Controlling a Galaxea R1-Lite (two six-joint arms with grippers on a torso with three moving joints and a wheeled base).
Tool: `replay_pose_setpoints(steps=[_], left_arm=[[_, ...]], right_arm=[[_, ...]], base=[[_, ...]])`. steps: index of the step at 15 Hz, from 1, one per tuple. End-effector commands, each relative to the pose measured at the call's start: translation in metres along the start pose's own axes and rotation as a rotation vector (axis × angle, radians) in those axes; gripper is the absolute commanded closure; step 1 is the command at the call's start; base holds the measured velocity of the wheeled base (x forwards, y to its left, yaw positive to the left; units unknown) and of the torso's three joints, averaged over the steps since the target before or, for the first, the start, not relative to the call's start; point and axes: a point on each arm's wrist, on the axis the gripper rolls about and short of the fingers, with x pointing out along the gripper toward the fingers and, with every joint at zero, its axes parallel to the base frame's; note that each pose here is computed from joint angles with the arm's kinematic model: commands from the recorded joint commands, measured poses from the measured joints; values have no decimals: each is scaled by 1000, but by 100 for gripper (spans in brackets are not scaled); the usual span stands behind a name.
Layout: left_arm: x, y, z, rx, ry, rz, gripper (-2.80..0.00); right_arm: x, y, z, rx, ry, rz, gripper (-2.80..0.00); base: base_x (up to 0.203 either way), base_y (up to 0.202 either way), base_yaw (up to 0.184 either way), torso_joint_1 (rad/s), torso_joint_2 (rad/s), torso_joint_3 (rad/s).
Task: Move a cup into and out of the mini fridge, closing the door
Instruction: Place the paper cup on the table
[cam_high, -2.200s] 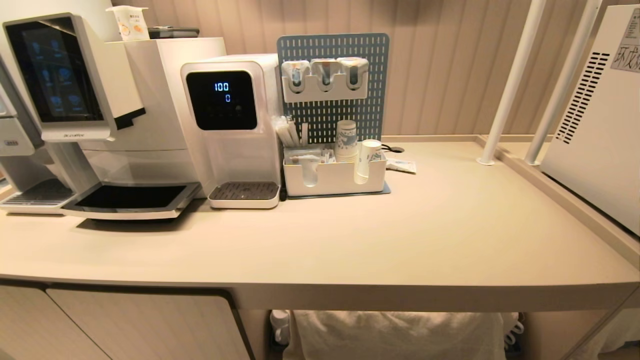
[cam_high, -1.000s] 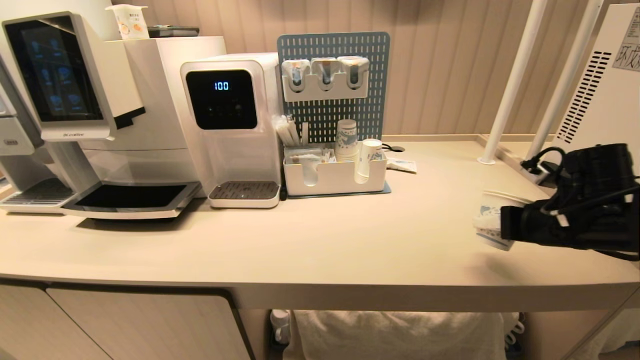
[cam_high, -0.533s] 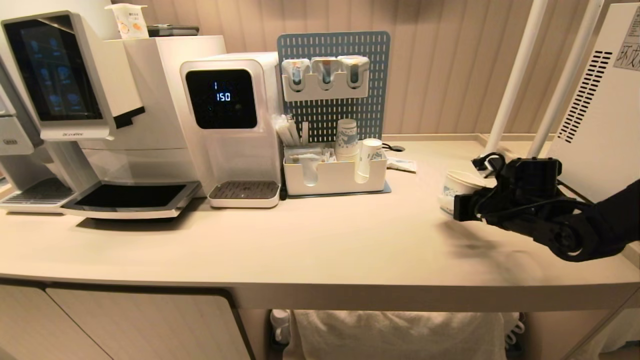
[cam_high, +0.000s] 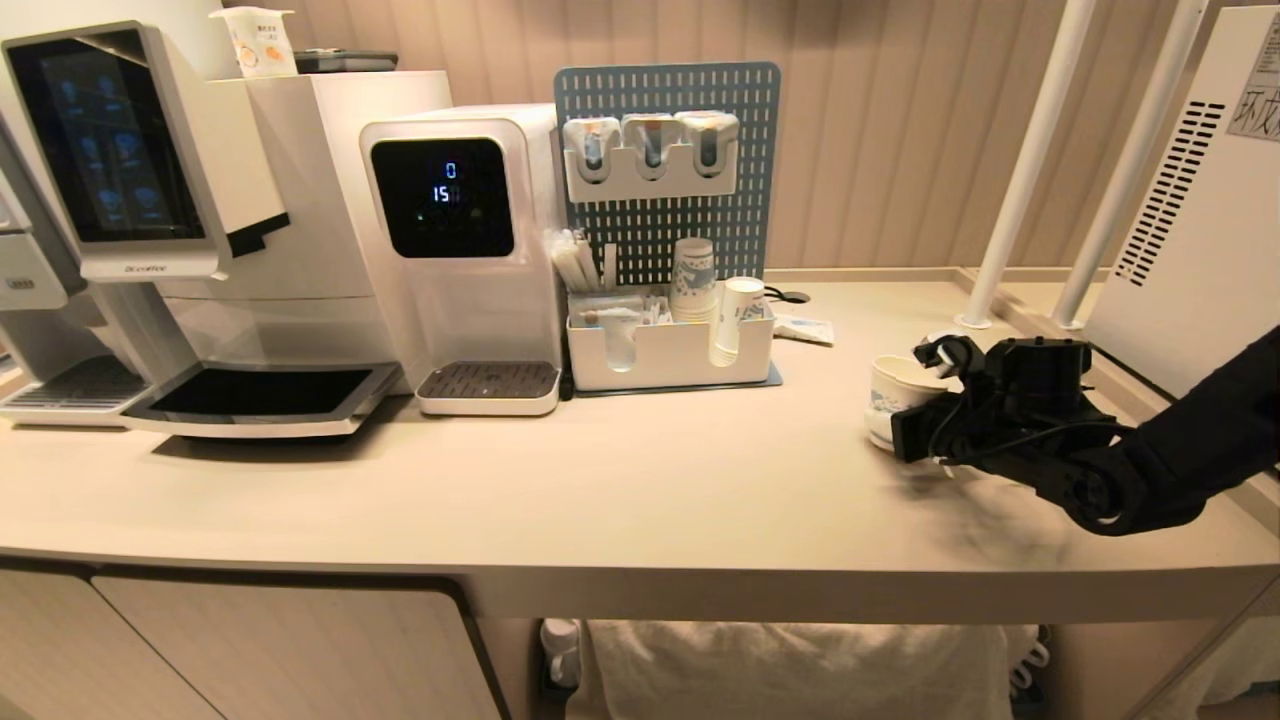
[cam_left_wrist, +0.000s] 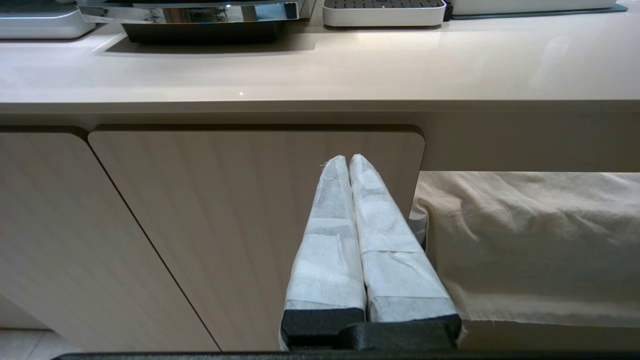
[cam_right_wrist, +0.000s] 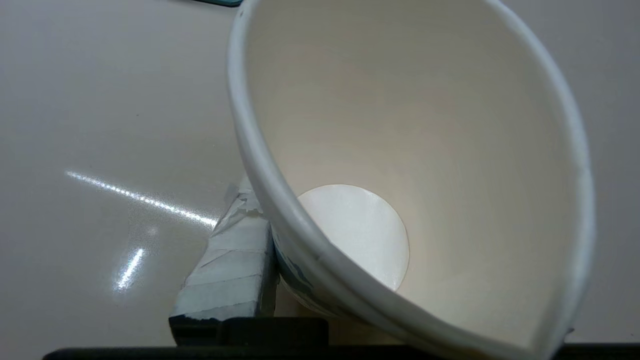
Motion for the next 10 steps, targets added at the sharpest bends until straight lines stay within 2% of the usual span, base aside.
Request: replay_pose_setpoints(steps=[1,7,10], left_arm=[[0,0,0,0,3,0,0],[0,0,0,0,2,0,0],[0,0,0,0,2,0,0]], right_arm=[[1,0,-2,-1,3,2,-280],[-10,2,-2,6,6,4,-280],[-27,-2,12,30,-9,-5,-280]], base=[[0,0,0,0,0,0],[0,0,0,0,0,0],[0,0,0,0,0,0]])
